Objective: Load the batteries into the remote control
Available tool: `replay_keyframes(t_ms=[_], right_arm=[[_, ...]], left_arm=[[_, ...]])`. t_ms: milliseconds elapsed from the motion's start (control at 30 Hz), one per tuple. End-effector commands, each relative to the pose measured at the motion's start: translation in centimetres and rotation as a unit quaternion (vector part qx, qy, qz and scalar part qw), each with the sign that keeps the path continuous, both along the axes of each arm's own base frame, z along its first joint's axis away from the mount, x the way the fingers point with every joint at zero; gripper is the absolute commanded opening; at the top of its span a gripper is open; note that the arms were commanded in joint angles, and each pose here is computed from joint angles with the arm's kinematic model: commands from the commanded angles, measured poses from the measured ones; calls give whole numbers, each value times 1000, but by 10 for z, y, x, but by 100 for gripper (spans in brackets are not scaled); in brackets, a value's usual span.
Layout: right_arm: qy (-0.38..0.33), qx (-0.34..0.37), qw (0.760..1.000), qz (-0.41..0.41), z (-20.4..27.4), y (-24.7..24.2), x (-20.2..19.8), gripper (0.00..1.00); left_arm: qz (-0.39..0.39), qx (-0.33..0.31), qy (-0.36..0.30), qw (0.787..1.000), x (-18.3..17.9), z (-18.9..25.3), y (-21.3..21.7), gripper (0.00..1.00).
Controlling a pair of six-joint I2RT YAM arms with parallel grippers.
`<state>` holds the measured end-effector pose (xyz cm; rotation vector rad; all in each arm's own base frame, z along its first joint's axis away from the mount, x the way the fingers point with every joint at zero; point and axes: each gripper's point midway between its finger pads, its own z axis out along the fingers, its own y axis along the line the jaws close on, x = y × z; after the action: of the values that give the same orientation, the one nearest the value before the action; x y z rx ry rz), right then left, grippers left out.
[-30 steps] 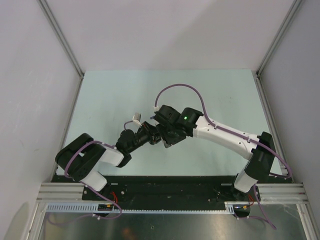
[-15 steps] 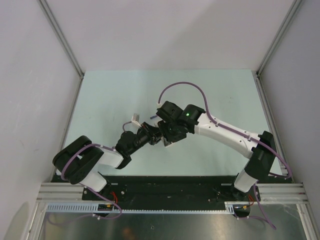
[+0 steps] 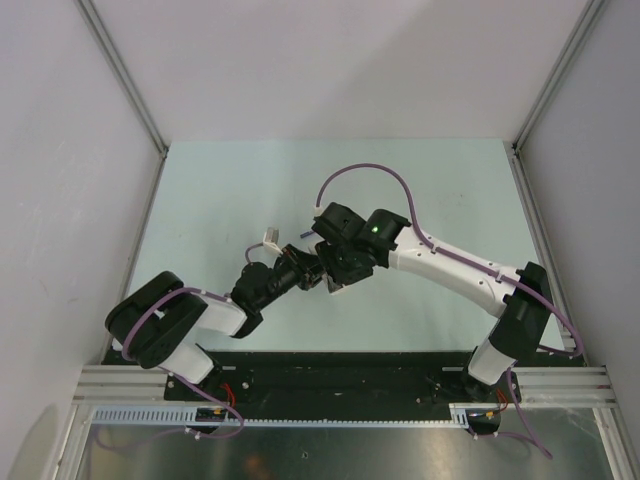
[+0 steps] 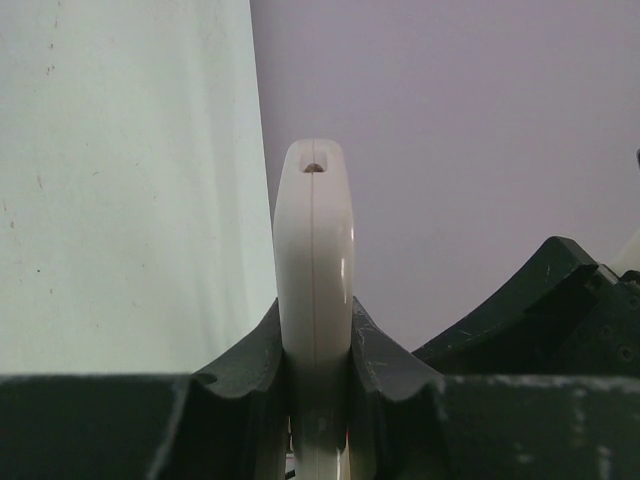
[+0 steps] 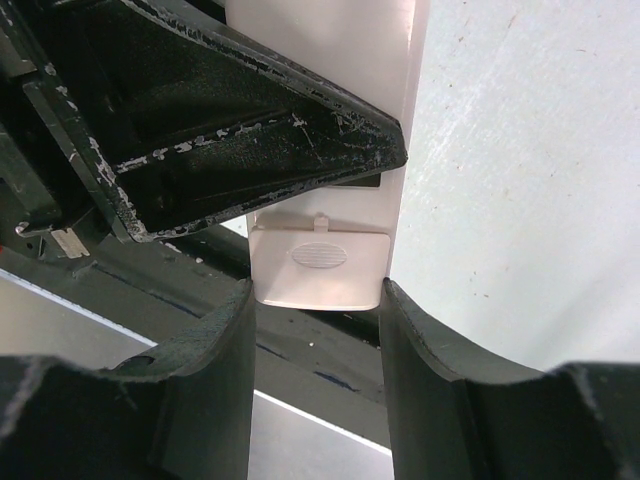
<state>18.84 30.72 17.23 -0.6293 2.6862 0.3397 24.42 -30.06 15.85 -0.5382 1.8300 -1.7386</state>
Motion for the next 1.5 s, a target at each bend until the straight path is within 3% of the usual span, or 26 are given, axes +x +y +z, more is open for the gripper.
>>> replay_keyframes(t_ms=[0, 200, 933, 1467], right_arm=[[-19, 7, 1000, -7, 12, 4, 6, 31], [-27, -1, 1000, -11, 14, 1, 9, 41], [-51, -30, 998, -18, 20, -7, 20, 59], [-42, -7, 999, -12, 27, 4, 10, 59]], left_arm=[[-23, -78, -52, 995, -9, 54, -5, 0], [-34, -86, -44, 995, -10, 53, -7, 0], [-42, -97, -22, 994, -7, 45, -10, 0], [-32, -96, -22, 995, -5, 43, -8, 0]])
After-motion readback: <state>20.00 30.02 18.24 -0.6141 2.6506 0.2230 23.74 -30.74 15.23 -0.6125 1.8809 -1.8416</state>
